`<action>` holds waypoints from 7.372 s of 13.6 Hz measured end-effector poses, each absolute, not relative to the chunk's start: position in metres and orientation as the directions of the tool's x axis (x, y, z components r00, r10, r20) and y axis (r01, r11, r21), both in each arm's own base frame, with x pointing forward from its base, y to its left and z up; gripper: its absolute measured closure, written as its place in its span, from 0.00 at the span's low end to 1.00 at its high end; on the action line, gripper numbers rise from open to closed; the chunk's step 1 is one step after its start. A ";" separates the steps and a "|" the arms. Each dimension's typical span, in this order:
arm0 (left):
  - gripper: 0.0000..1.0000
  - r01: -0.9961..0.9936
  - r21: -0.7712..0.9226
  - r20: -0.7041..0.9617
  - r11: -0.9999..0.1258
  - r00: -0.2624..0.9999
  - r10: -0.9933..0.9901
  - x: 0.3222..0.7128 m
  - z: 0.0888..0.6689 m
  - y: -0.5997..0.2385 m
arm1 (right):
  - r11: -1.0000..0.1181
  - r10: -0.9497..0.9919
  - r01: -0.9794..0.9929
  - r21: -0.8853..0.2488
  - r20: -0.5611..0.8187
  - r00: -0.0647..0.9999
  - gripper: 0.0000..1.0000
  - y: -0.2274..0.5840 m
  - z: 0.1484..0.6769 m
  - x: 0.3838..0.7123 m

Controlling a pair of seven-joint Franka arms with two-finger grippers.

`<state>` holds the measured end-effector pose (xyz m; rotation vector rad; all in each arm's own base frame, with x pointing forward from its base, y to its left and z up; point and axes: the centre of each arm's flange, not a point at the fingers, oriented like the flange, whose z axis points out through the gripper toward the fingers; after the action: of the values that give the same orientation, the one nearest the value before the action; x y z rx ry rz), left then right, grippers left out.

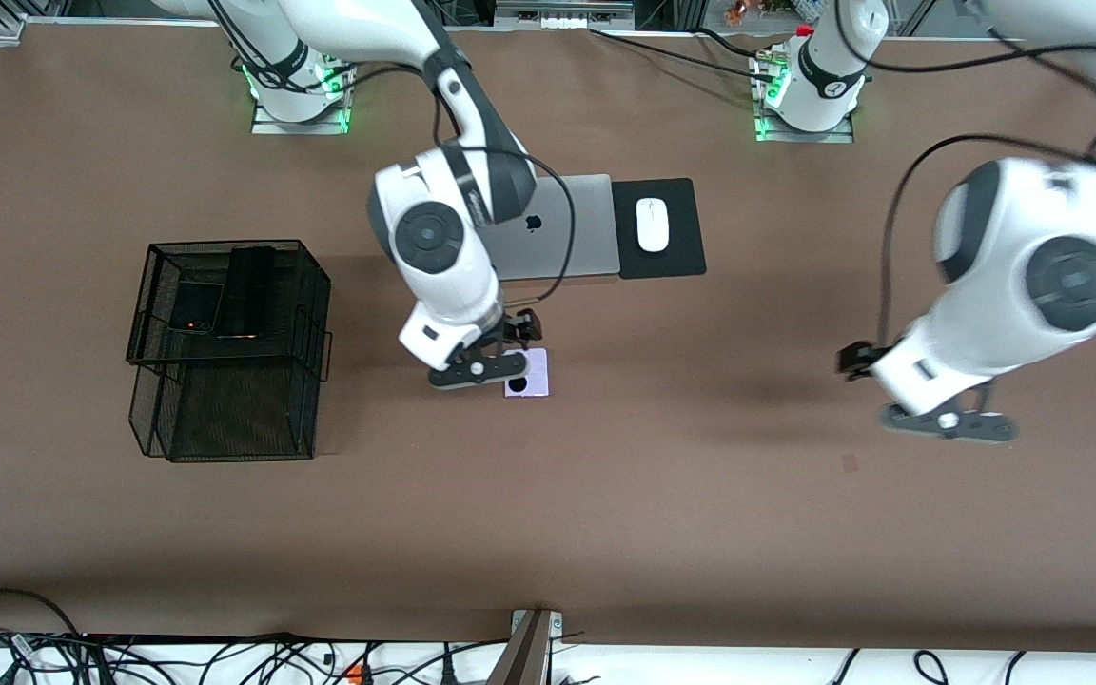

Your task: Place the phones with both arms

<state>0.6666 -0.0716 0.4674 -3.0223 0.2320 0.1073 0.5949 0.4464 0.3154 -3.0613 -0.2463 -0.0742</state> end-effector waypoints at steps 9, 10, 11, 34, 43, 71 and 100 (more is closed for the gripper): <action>0.00 -0.174 -0.045 -0.003 -0.984 0.985 -0.174 0.594 0.578 -0.063 | -0.978 0.197 0.203 -0.039 0.123 0.973 0.00 0.471 0.215 0.588; 0.00 -0.170 -0.047 0.011 -0.984 0.985 -0.171 0.581 0.589 -0.061 | -0.977 0.202 0.209 -0.045 0.129 0.971 0.00 0.476 0.209 0.585; 0.00 -0.165 -0.050 0.023 -0.985 0.986 -0.166 0.569 0.600 -0.057 | -0.975 0.208 0.215 -0.049 0.127 0.970 0.00 0.480 0.204 0.581; 0.00 -0.155 -0.006 0.044 -0.988 0.987 -0.155 0.548 0.614 -0.057 | -0.979 0.200 0.203 -0.023 0.092 0.975 0.14 0.476 0.170 0.576; 0.00 -0.154 -0.006 0.039 -0.988 0.987 -0.154 0.549 0.612 -0.057 | -0.985 0.172 0.172 0.005 0.090 0.981 0.15 0.456 0.214 0.600; 0.00 -0.152 -0.005 0.030 -0.988 0.988 -0.152 0.548 0.611 -0.056 | -0.980 0.107 0.127 0.151 -0.133 0.985 0.15 0.045 0.288 0.716; 0.00 -0.145 -0.005 0.023 -0.989 0.989 -0.145 0.548 0.609 -0.052 | -0.997 0.070 0.063 -0.038 -0.235 0.969 0.00 0.140 0.515 0.645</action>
<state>0.5482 -0.0520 0.6094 -3.1302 0.2285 -0.0368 0.6453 0.1403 0.5152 -3.0874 -0.1045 0.3703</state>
